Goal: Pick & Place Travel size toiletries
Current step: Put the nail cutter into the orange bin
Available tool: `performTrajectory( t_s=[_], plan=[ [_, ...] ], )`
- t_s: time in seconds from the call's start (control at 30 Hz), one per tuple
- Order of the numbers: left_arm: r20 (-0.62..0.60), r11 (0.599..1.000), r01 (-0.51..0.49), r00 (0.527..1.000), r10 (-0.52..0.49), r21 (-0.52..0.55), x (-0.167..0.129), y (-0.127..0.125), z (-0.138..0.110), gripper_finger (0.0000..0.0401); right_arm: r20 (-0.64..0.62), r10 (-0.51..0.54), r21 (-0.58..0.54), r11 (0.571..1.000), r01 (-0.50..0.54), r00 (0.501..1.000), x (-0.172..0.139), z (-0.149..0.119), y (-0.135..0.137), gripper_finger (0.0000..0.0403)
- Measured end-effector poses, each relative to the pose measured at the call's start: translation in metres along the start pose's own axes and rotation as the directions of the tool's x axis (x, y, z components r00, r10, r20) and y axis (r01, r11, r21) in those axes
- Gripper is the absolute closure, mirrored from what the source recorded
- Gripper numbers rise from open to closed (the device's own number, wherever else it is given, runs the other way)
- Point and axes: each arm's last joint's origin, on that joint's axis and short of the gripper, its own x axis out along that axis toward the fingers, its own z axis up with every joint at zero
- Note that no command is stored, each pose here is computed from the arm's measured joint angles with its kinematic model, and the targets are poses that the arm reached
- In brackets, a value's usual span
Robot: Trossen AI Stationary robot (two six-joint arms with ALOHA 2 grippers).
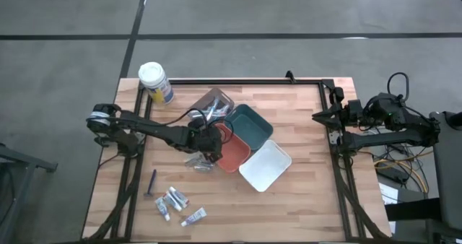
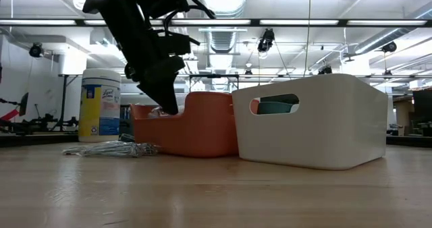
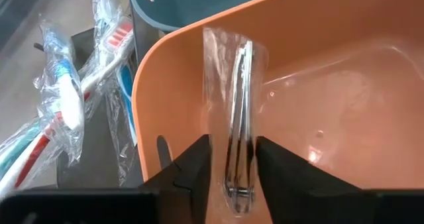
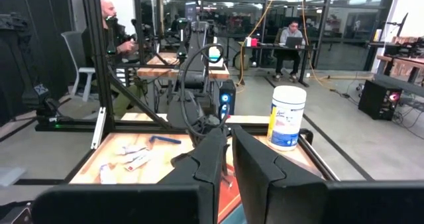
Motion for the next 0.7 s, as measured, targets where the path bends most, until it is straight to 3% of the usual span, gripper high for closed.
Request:
performTrajectory(
  t_s=[0.23,0.7],
  plan=[
    [0.012,0.999,0.007,1.0,-0.008,0.031,-0.003,-0.001,0.002,0.0233,0.0,0.0,-0.002,1.0,0.0,1.0,0.0,0.0,0.0,0.0369],
    [0.132,0.991,0.102,0.985,-0.113,0.084,-0.048,-0.005,0.004,0.0234,0.0,0.0,-0.002,1.0,0.0,1.0,0.0,0.0,0.0,0.0369]
  ],
)
